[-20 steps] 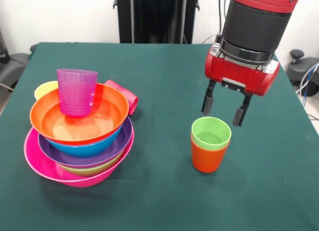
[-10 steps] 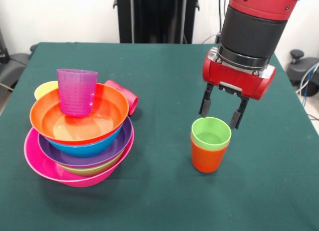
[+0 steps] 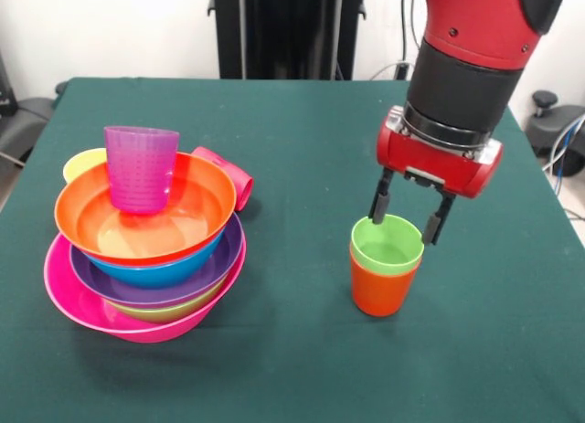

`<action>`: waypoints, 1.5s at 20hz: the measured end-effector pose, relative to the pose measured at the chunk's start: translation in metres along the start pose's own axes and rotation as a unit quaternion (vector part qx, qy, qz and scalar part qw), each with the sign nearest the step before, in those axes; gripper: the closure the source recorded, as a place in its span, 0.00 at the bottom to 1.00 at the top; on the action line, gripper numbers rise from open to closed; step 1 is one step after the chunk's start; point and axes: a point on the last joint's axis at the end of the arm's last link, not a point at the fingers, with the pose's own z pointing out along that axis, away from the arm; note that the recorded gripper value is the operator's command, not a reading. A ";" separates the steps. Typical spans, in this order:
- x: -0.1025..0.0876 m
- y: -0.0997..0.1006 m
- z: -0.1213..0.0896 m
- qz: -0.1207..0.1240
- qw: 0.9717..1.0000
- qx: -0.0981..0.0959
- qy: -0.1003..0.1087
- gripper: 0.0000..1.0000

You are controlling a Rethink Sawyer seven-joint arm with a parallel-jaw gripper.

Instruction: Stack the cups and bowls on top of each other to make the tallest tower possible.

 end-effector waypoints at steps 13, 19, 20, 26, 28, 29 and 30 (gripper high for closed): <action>0.025 0.014 0.032 -0.019 1.000 0.012 0.014 0.00; 0.038 0.009 0.062 -0.023 0.999 0.021 0.023 0.00; 0.040 0.008 0.066 -0.023 0.999 0.022 0.024 0.00; 0.045 0.007 0.085 -0.023 0.999 0.021 0.016 0.00; 0.040 0.009 0.085 -0.020 1.000 0.016 0.005 0.00; 0.039 0.010 0.085 -0.020 1.000 0.014 0.001 0.00; 0.037 0.010 0.085 -0.019 1.000 0.012 -0.002 0.00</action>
